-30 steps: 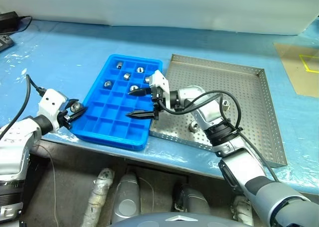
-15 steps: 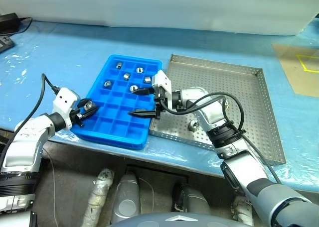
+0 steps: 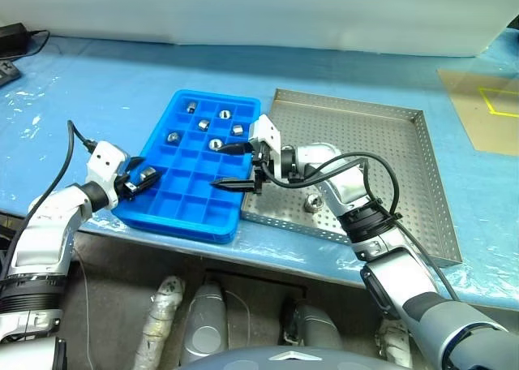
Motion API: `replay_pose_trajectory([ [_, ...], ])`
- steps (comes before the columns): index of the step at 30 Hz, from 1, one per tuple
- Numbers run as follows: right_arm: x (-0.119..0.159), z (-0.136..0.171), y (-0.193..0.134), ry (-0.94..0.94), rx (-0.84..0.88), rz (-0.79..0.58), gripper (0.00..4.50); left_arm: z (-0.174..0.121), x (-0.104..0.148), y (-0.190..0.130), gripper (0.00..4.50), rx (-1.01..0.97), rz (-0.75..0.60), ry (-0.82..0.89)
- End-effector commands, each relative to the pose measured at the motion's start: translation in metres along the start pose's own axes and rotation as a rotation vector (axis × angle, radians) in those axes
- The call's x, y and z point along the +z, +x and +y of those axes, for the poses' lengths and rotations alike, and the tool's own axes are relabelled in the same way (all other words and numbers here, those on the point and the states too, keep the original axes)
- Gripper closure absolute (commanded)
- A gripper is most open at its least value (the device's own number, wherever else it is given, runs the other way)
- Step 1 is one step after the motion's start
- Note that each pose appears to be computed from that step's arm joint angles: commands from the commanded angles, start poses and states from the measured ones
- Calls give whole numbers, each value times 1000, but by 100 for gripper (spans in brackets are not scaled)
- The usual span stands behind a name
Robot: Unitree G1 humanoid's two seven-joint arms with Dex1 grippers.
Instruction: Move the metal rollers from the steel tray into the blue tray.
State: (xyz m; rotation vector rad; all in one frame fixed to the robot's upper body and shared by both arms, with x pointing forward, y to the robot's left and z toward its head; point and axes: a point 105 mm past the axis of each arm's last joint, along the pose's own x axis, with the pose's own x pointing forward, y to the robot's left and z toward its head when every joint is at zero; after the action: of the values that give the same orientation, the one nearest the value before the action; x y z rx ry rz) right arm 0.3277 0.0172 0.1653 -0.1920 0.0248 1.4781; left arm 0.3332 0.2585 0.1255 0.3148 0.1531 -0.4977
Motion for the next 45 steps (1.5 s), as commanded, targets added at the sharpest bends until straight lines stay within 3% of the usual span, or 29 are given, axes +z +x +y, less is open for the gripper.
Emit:
replay_pose_trajectory([
  [1,15,1,-3,-42,-7,-46,0,0,27,2,60,-22,-87,22],
  [6,15,1,-8,-41,-23,-48,0,-13,41,10,60,-98,-107,65],
  [11,13,-2,-26,-34,-84,-36,0,-31,73,29,60,-220,-186,111],
  [19,9,-16,-63,-9,-309,-29,0,-45,93,99,60,-345,-215,150],
  [23,3,-12,-91,1,-447,-12,0,-85,105,128,60,-541,-228,184],
  [26,0,-8,-111,23,-541,-6,0,-115,99,137,60,-672,-198,292],
  [35,-5,7,-155,51,-796,11,0,-195,100,142,60,-1006,-231,328],
  [45,-8,31,-169,91,-893,41,0,-215,86,140,60,-1117,-188,346],
])
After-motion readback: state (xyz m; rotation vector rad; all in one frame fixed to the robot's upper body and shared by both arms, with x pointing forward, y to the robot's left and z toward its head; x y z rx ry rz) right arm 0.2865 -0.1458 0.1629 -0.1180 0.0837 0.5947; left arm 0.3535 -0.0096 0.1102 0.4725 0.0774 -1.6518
